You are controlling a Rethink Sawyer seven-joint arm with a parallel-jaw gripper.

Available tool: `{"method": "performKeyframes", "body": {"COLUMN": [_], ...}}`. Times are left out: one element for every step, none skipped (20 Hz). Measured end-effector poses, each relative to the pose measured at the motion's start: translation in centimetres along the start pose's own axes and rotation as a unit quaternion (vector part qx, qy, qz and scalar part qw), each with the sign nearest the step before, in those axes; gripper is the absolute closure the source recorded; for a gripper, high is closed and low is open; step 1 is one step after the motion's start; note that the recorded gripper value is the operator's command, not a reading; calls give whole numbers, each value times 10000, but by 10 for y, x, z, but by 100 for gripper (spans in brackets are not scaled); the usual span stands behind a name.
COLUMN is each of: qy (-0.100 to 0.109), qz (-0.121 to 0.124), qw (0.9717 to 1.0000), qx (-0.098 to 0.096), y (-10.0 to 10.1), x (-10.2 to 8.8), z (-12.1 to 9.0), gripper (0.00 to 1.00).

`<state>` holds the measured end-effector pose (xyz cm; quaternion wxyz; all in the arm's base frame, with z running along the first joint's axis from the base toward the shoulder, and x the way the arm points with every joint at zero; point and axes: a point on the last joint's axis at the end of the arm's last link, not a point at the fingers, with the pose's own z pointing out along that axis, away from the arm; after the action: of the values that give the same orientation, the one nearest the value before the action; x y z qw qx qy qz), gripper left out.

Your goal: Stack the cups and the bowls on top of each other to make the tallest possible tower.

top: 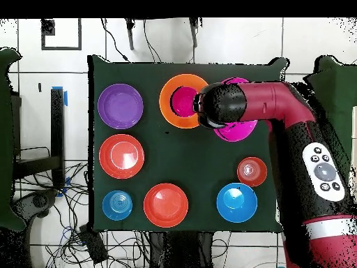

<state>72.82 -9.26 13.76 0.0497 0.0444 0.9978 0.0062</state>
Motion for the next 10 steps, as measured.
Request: {"method": "performKeyframes", "body": {"qy": [1, 3, 4, 7, 10, 13, 14, 15, 18, 19], "qz": [0, -1, -3, -4, -9, -15, -19, -23, -28, -38], "qw": [10000, 10000, 10000, 10000, 10000, 10000, 10000, 10000, 10000, 10000], "qx": [-4, -10, -16, -22, -27, -30, -30, -30, -35, -37], "y": [1, 2, 3, 4, 6, 7, 8, 9, 10, 12], "x": [0, 0, 0, 0, 0, 0, 0, 0, 0, 0], "z": [0, 0, 0, 0, 0, 0, 0, 0, 0, 0], "gripper": [100, 100, 100, 100, 100, 100, 100, 100, 100, 100]}}
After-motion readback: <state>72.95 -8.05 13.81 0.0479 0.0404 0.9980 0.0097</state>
